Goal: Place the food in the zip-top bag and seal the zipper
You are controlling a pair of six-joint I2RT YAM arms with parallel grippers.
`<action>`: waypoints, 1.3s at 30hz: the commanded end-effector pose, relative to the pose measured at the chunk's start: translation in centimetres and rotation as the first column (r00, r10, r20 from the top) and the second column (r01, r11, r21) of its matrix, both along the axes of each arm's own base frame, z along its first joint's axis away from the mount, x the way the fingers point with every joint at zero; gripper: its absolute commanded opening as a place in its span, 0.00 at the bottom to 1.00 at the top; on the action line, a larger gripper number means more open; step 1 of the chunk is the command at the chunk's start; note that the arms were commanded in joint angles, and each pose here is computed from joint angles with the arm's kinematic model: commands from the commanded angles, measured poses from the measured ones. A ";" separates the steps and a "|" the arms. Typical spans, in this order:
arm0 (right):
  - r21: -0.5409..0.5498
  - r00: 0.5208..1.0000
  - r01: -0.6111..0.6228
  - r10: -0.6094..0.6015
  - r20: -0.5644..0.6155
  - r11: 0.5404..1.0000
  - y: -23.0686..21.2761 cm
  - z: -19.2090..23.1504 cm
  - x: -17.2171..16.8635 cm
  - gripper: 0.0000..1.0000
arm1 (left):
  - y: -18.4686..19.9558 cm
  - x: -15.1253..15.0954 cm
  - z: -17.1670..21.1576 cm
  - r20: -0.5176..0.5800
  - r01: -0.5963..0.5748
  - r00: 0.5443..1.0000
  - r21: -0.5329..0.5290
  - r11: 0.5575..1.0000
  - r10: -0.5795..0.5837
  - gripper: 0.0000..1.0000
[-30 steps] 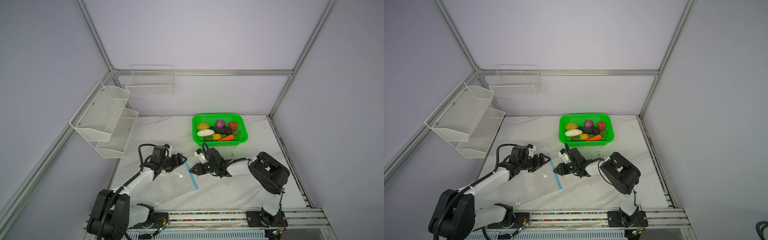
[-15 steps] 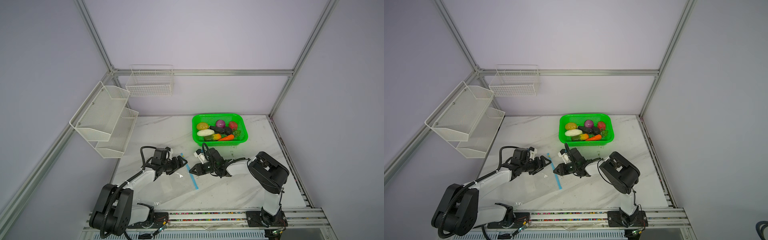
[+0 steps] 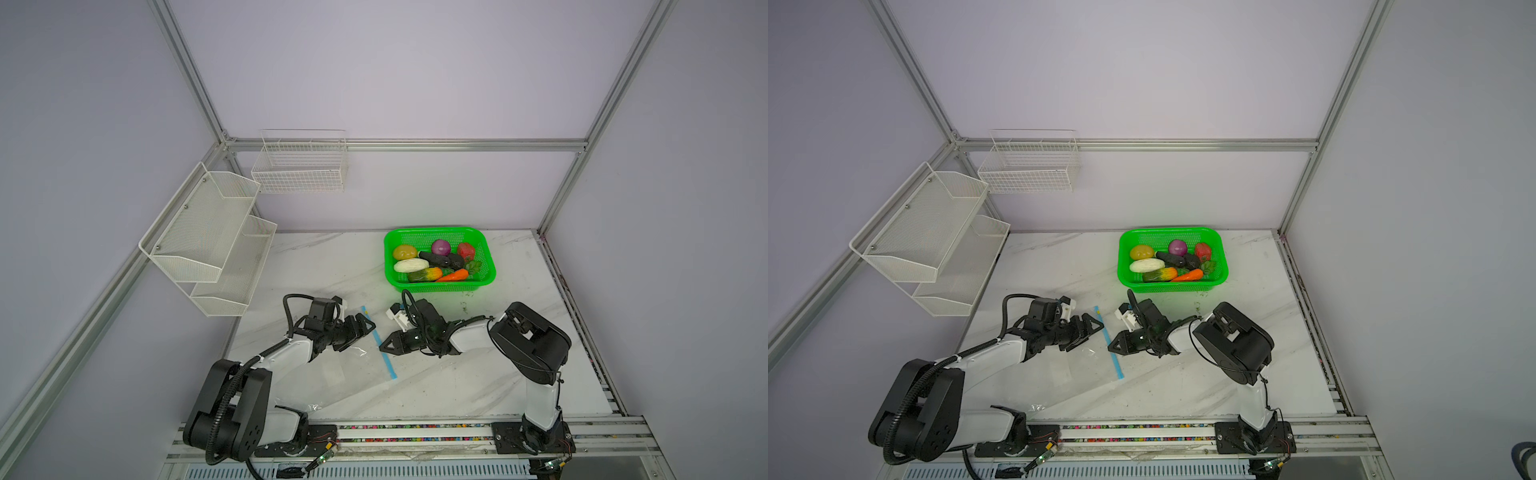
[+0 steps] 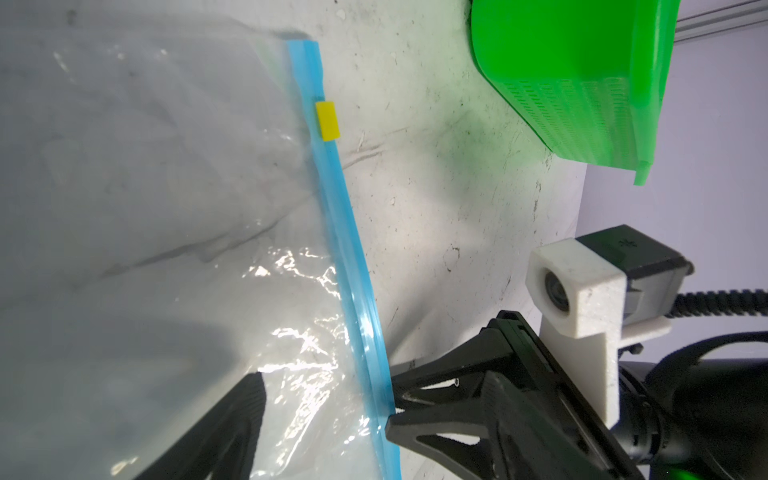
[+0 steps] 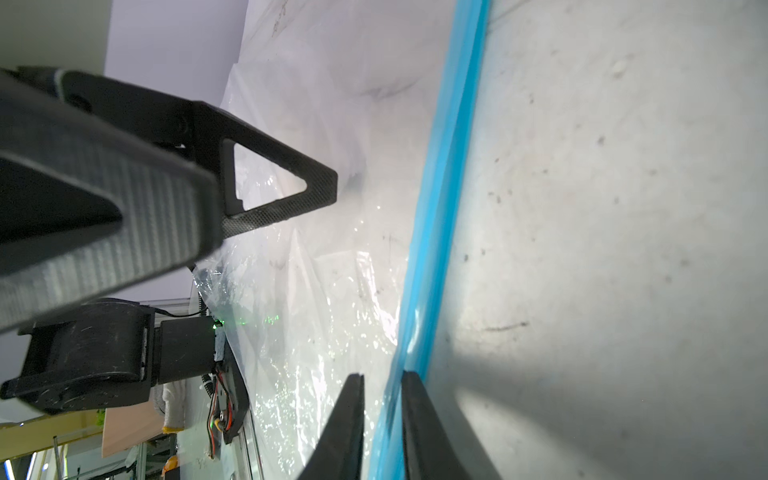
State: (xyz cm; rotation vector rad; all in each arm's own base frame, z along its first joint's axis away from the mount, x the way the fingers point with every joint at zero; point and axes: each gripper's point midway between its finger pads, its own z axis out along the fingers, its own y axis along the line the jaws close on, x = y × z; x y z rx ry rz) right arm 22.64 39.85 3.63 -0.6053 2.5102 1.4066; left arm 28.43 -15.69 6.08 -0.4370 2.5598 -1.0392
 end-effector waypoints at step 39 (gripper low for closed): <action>0.063 0.976 0.074 -0.085 0.199 0.995 1.5 3.5 2.2 0.00 | -0.5 4.5 8.4 0.207 0.011 0.978 0.050 0.999 -0.022 0.83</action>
